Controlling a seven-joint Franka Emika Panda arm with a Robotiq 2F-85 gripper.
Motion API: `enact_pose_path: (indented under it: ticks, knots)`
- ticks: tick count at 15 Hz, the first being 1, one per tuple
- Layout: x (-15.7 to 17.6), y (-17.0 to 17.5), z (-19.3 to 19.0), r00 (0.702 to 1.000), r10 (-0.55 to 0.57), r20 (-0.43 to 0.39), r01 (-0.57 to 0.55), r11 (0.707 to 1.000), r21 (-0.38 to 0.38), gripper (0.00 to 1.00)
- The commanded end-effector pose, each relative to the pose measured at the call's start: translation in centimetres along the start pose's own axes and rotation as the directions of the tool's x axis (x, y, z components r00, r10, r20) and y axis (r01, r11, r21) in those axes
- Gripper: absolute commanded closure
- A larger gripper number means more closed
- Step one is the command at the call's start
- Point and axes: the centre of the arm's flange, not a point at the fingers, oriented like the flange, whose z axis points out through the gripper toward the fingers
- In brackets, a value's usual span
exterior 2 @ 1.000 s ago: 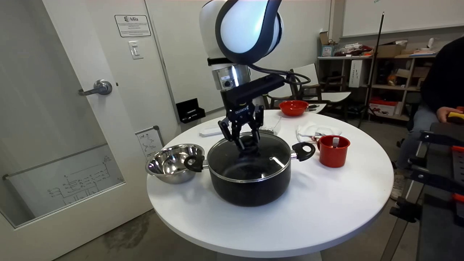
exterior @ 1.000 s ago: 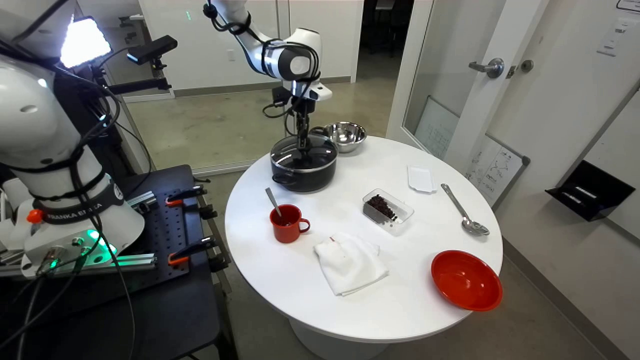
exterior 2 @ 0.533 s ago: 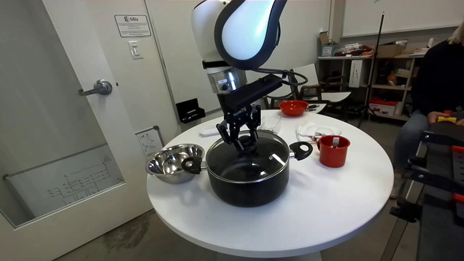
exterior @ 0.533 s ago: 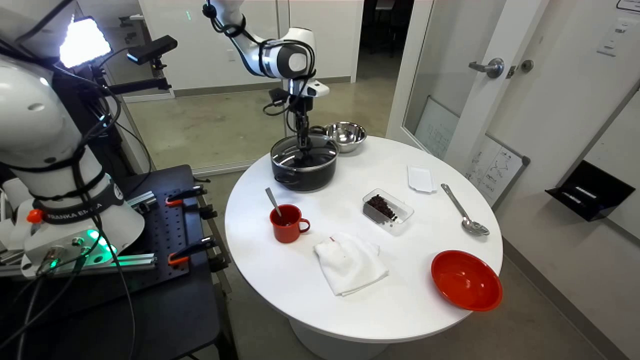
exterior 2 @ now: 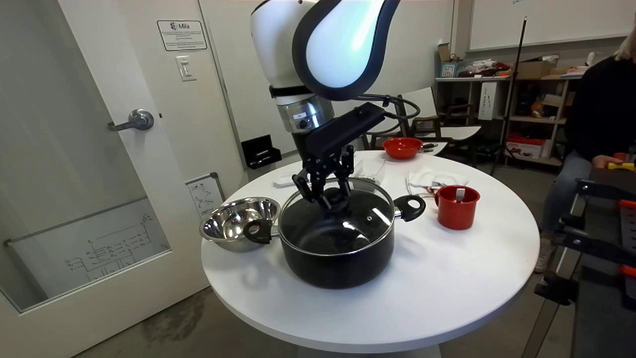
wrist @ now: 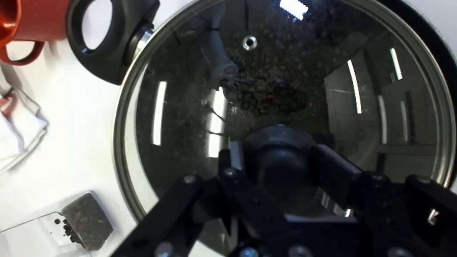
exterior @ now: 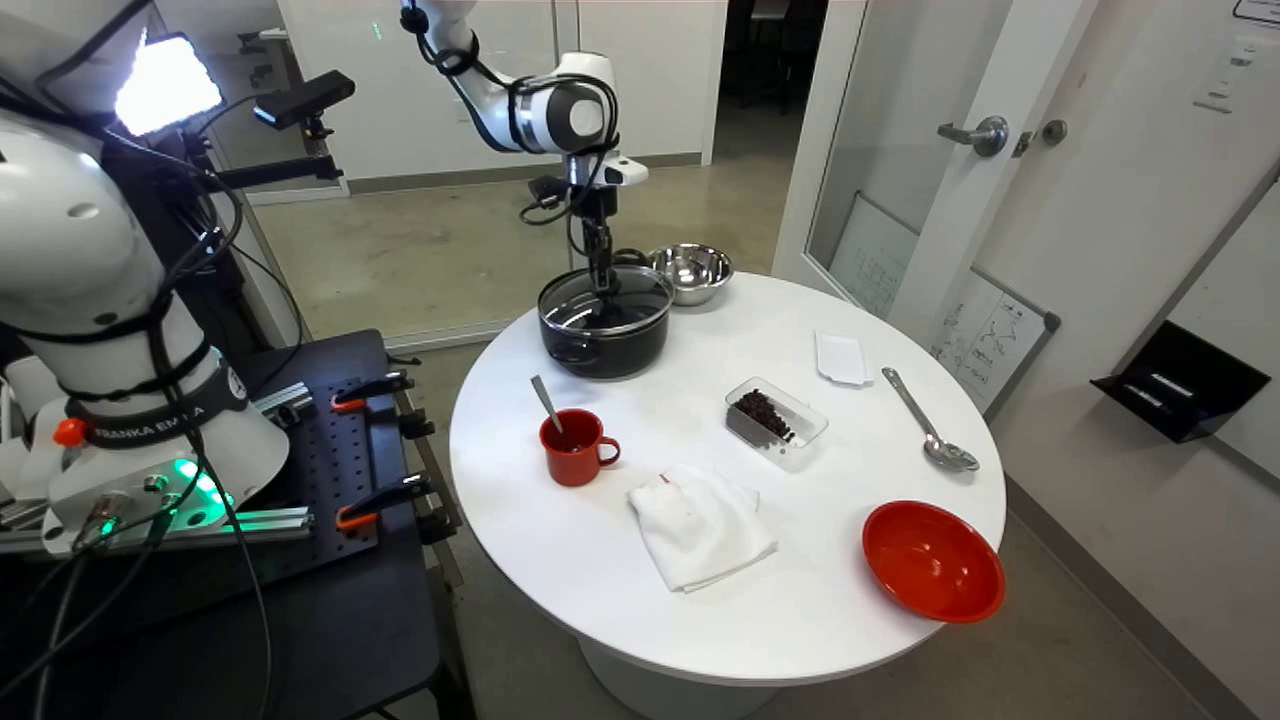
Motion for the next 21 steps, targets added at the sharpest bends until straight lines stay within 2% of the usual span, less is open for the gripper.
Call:
enact_pose_path:
  ticks: [1, 9, 14, 21]
  knots:
    - [0.0, 0.8, -2.2, 1.000, -0.017, 0.023, 0.016, 0.999, 0.045, 0.74]
    - [1.0, 3.5, -3.0, 0.998, 0.049, 0.036, -0.053, 0.991, 0.119, 0.74]
    - [0.5, 2.0, -2.9, 0.999, 0.024, 0.048, -0.030, 0.989, 0.141, 0.74]
    - [-0.5, 0.5, -2.8, 0.999, 0.010, 0.048, -0.017, 0.991, 0.133, 0.74]
